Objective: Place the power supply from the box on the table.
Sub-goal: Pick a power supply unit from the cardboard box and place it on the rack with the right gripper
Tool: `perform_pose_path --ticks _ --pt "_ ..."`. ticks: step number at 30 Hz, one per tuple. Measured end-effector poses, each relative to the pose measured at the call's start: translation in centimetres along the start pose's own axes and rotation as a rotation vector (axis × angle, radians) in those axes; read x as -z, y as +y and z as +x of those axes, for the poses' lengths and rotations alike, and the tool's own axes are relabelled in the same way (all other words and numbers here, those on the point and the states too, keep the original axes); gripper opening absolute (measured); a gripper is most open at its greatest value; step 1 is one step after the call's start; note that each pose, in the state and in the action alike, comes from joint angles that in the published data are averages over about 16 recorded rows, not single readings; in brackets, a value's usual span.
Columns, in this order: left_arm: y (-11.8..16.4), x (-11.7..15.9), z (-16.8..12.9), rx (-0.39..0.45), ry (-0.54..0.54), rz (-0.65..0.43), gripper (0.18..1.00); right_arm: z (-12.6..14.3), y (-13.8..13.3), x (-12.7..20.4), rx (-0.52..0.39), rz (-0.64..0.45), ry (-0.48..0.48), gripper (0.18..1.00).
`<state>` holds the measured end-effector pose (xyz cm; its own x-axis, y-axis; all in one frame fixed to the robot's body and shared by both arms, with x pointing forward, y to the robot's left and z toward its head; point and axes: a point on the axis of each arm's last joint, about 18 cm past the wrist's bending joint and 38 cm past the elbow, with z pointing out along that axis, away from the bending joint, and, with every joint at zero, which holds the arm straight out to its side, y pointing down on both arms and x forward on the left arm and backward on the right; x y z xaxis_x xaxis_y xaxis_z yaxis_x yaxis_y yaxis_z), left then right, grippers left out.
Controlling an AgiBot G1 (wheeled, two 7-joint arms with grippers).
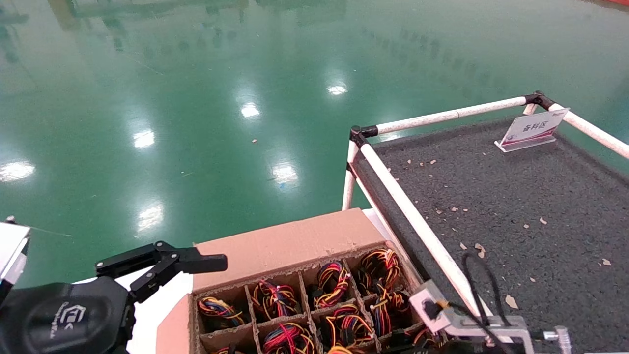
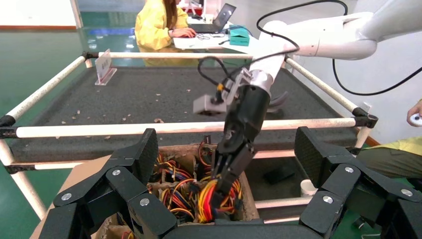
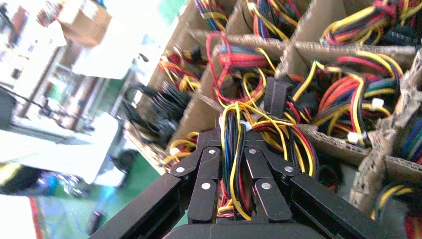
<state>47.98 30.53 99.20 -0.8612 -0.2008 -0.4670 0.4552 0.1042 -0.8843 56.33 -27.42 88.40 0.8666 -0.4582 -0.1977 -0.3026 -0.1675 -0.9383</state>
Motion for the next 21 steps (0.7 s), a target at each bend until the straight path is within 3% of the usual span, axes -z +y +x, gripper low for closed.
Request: perform_pose_path --ticks 10,21 --pt "0.0 0.0 0.0 0.000 0.000 0.000 1.000 -2.4 -3.3 2.8 -0.024 0.127 -0.067 0.208" --pt "0.0 0.0 0.0 0.000 0.000 0.000 1.000 -5.8 -9.8 7.6 0.062 0.283 -0.101 0.207"
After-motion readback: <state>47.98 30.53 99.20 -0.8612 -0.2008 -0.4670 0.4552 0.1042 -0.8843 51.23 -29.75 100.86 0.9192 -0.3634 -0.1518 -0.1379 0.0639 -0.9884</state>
